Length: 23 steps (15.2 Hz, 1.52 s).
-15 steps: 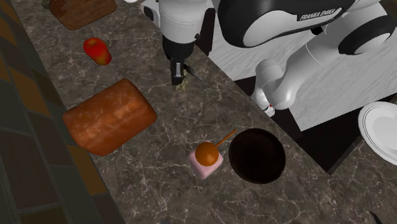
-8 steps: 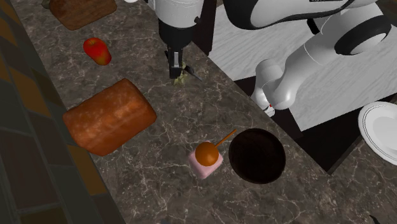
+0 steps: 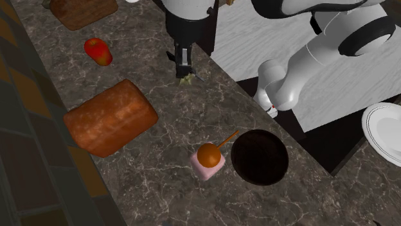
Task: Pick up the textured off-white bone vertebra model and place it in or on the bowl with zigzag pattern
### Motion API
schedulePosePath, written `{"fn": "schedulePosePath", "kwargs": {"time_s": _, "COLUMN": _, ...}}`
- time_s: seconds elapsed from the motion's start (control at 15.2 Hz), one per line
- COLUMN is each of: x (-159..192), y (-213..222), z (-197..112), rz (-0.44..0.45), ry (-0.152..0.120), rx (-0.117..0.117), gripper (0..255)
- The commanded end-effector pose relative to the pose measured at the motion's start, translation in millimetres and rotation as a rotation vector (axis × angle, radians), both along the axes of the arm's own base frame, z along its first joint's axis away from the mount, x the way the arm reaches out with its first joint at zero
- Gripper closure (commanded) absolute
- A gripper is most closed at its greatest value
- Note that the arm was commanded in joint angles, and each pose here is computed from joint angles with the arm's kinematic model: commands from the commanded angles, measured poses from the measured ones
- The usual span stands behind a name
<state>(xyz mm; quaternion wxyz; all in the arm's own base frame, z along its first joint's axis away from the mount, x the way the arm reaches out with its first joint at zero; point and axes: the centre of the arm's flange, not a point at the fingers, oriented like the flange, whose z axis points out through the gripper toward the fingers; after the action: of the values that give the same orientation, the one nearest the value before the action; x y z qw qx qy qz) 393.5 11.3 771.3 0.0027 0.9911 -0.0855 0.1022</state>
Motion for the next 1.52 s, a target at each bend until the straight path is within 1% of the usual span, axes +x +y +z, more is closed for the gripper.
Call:
{"fn": "schedulePosePath", "kwargs": {"time_s": 0.0, "x": -13.9, "y": 25.6, "z": 4.0, "rz": -0.001, "ry": 0.000, "rx": 0.000, "gripper": 255}}
{"fn": "schedulePosePath", "kwargs": {"time_s": 1.45, "x": -159.1, "y": 272.3, "z": 25.0, "rz": -0.001, "ry": 0.000, "rx": 0.000, "gripper": 255}}
